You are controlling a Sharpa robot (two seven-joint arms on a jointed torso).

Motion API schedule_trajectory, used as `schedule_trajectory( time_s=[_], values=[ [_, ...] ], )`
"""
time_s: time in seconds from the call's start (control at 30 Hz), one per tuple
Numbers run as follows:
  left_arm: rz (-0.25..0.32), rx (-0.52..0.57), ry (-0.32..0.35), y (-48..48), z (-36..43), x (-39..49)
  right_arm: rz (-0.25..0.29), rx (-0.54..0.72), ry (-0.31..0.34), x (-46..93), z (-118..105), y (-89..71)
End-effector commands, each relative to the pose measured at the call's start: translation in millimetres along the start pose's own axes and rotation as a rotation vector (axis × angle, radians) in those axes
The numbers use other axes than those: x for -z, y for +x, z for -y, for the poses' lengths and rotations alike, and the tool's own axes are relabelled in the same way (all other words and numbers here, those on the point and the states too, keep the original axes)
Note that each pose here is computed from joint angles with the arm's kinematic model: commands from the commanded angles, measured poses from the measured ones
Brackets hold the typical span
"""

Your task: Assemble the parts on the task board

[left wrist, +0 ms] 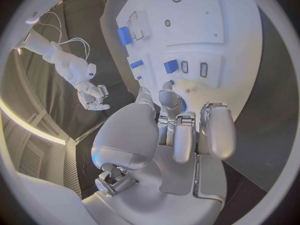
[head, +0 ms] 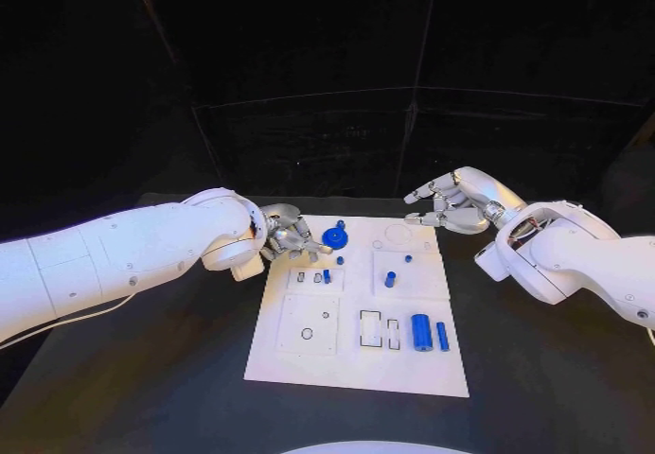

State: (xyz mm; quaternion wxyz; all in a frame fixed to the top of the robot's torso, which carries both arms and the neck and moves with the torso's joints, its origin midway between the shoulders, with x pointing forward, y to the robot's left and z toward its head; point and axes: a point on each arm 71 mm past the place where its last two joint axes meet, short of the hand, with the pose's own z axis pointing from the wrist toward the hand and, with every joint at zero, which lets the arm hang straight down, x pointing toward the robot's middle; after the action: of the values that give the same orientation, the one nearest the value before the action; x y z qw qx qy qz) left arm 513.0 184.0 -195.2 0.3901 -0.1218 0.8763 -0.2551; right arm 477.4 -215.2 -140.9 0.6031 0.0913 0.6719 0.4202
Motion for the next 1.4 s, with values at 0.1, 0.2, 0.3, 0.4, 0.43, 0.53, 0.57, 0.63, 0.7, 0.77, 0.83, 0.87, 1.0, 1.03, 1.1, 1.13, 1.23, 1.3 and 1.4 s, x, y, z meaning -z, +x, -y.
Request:
schedule_trajectory(
  time_s=[0.1,0.2,0.3,0.4,0.43,0.53,0.57,0.63,0.7,0.77,0.83,0.87,1.0,1.03,1.1,1.13,1.23,1.3,1.4],
  values=[
    [-0.011,-0.167,-0.119,0.2,1.8,-5.8,-0.012,-0.021,0.016,-1.6,0,0.1],
    [-0.015,-0.197,-0.124,1.8,7.3,-9.3,-0.013,-0.019,0.019,-2.1,0,0.1],
    [-0.027,-0.229,-0.131,5.5,11.3,-13.1,-0.016,-0.017,0.021,-2.8,0,0.4],
    [-0.047,-0.256,-0.140,8.6,13.7,-16.3,-0.018,-0.016,0.023,-3.6,0,0.9],
    [-0.054,-0.263,-0.143,9.6,14.2,-17.2,-0.018,-0.016,0.023,-3.8,0,1.1],
    [-0.076,-0.285,-0.151,12.5,15.9,-20.1,-0.021,-0.015,0.024,-4.5,0,1.7],
    [-0.084,-0.291,-0.153,13.4,16.4,-20.9,-0.021,-0.015,0.025,-4.7,0,1.9],
    [-0.095,-0.300,-0.156,14.7,17.1,-22.2,-0.022,-0.015,0.025,-5.0,0,2.1],
    [-0.104,-0.307,-0.158,15.8,18.1,-23.3,-0.023,-0.015,0.026,-5.3,0,2.4],
    [-0.110,-0.313,-0.159,16.9,19.6,-24.6,-0.024,-0.014,0.027,-5.6,0,2.7],
    [-0.112,-0.315,-0.158,17.7,20.8,-25.3,-0.026,-0.014,0.028,-5.8,0,2.9],
    [-0.113,-0.317,-0.157,18.1,21.5,-25.6,-0.027,-0.014,0.028,-6.0,0,3.1],
    [-0.116,-0.321,-0.151,20.4,25.8,-27.2,-0.032,-0.014,0.030,-7.1,-1,4.2],
    [-0.117,-0.322,-0.149,20.9,26.8,-27.5,-0.032,-0.014,0.030,-7.3,-1,4.4],
    [-0.118,-0.324,-0.146,21.9,28.6,-28.0,-0.034,-0.014,0.031,-7.7,-1,4.7],
    [-0.120,-0.325,-0.145,22.5,29.6,-28.3,-0.035,-0.014,0.031,-7.8,-1,4.8],
    [-0.122,-0.328,-0.141,23.6,31.8,-29.1,-0.037,-0.014,0.033,-7.9,0,4.9],
    [-0.121,-0.328,-0.140,23.9,32.6,-29.4,-0.038,-0.012,0.033,-7.9,0,5.0],
    [-0.119,-0.328,-0.138,24.1,33.6,-29.8,-0.040,-0.011,0.034,-8.1,0,5.2]
  ],
)
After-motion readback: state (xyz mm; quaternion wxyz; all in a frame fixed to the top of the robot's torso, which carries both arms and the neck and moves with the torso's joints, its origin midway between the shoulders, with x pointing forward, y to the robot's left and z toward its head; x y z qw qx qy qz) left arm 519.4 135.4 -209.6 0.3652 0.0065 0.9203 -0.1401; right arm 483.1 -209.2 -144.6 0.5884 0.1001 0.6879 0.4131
